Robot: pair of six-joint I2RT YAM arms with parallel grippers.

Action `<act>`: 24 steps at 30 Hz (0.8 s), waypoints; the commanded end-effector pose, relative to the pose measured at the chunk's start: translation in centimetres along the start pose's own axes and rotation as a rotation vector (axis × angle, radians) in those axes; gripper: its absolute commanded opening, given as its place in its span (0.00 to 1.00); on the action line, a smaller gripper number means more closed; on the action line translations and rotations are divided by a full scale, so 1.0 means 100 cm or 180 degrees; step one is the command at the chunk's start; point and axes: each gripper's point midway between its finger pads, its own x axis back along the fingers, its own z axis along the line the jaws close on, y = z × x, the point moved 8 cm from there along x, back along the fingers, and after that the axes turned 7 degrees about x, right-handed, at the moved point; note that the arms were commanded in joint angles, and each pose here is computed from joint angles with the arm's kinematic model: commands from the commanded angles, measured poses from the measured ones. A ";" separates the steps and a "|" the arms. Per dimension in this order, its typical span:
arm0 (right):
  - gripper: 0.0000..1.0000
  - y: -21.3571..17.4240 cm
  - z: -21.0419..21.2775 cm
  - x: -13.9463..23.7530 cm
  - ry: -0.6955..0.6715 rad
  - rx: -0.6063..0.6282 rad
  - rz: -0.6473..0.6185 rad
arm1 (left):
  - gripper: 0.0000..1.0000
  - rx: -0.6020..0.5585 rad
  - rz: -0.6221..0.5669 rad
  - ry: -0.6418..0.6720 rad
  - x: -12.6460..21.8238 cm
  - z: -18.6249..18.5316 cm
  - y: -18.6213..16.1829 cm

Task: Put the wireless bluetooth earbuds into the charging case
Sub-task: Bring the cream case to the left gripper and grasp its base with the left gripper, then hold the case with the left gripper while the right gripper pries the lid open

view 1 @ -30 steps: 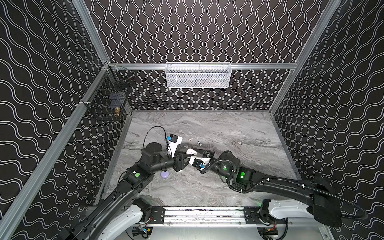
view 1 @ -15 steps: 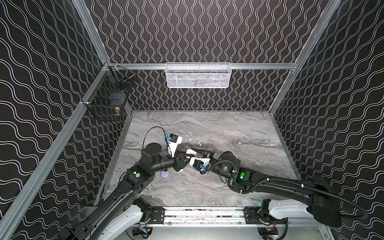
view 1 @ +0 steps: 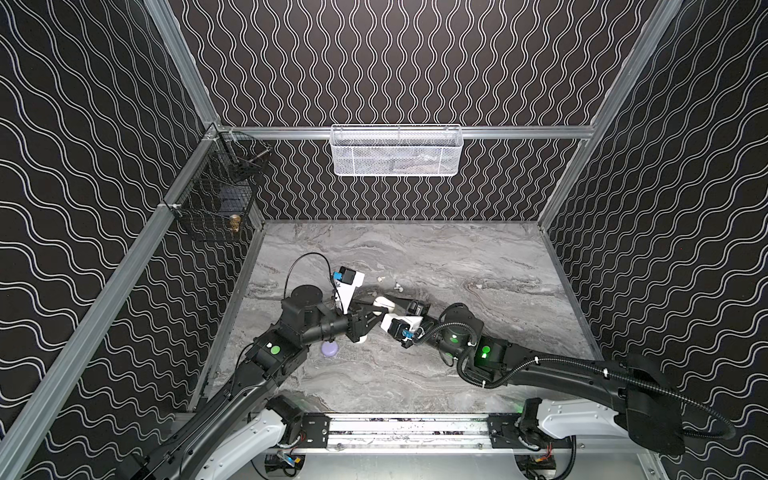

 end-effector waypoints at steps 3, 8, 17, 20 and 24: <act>0.71 0.016 -0.010 0.007 -0.0134 -0.0163 -0.0338 | 0.00 -0.0187 -0.0012 -0.0137 -0.007 -0.003 0.005; 0.84 0.013 -0.013 0.023 -0.0241 -0.0356 -0.0324 | 0.00 -0.0773 -0.0266 0.0141 -0.008 0.003 0.016; 0.76 -0.001 -0.020 0.074 -0.0492 -0.0735 -0.0560 | 0.00 -0.2160 -0.0448 0.0313 0.005 0.014 -0.004; 0.72 -0.005 -0.020 0.077 -0.0408 -0.0855 -0.0657 | 0.00 -0.2484 -0.0473 -0.0072 0.008 0.012 -0.024; 0.66 -0.004 -0.014 0.066 -0.0200 -0.0949 -0.0680 | 0.00 -0.2678 -0.0376 -0.0395 0.012 0.008 -0.040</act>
